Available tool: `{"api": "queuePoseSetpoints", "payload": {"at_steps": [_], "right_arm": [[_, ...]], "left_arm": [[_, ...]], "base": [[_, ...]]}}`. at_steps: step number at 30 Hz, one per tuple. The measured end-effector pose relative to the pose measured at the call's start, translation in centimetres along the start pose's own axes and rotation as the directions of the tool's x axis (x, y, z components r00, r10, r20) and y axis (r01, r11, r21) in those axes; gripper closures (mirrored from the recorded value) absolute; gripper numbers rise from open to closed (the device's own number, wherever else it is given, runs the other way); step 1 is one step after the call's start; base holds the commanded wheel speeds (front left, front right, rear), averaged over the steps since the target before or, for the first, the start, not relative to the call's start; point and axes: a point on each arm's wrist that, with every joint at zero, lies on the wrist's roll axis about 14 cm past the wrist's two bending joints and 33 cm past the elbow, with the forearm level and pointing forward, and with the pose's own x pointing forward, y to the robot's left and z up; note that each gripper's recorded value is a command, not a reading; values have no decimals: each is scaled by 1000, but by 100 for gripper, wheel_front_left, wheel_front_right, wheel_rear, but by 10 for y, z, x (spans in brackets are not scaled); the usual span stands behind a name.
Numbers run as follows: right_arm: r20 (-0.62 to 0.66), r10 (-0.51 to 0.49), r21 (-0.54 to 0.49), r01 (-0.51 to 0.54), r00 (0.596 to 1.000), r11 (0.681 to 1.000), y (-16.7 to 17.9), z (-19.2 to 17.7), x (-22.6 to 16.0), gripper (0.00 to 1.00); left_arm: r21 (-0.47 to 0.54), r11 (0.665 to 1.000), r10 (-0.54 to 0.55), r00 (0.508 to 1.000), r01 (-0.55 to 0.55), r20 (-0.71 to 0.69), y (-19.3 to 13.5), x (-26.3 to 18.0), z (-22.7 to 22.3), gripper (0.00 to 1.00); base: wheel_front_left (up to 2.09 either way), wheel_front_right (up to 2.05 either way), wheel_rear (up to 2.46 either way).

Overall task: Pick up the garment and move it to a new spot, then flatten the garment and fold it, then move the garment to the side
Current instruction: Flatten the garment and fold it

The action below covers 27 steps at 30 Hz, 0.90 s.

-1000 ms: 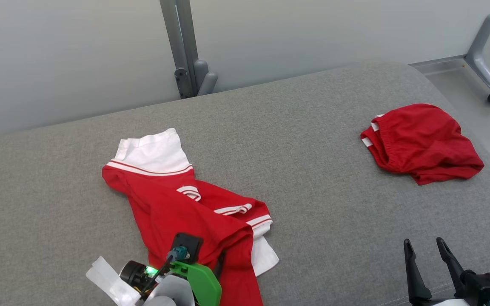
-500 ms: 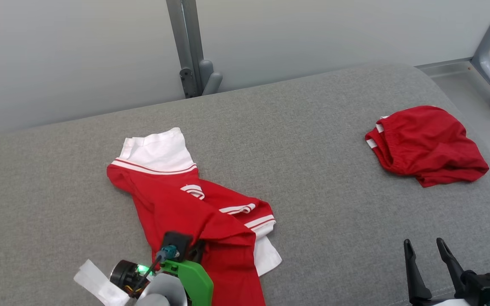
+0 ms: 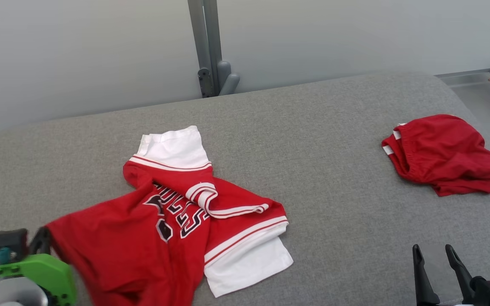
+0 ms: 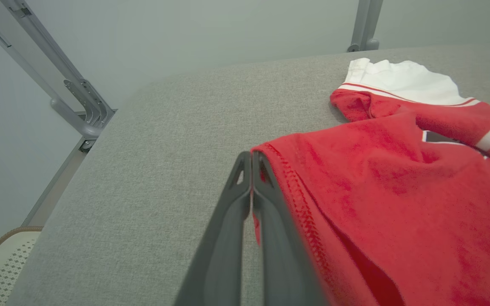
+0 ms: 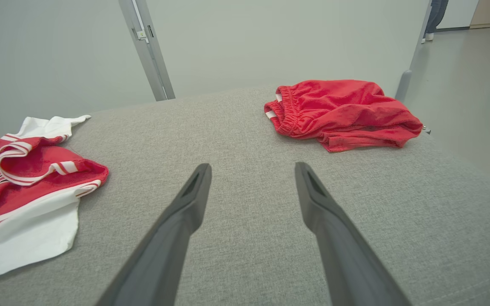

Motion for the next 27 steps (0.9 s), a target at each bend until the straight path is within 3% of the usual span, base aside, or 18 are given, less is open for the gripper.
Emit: {"api": "queuePoseSetpoints", "payload": {"at_steps": [7, 14, 16, 22, 27], "right_arm": [[-10, 41, -5, -41, 999, 999, 13, -2, 14, 0], [-15, 39, -19, -39, 999, 999, 13, -3, 20, 0], [-20, 25, -20, -26, 999, 999, 8, -4, 17, 0], [-32, -16, -17, 15, 999, 1000, -4, -7, 8, 0], [-25, -26, -18, 26, 999, 1000, -8, -5, 4, 0]], "left_arm": [[50, 988, 148, 989, -147, -19, 77, 2, 11, 100], [58, 977, 210, 975, -206, -72, 104, 20, 8, 97], [48, 977, 214, 972, -210, -96, 104, 23, 1, 0], [0, 960, 279, 960, -279, -24, 123, 24, 8, 0], [-21, 946, 324, 936, -325, 139, 137, 9, 35, 0]], "base": [[0, 0, 0], [0, 0, 0], [0, 0, 0], [0, 0, 0], [0, 0, 0]]}}
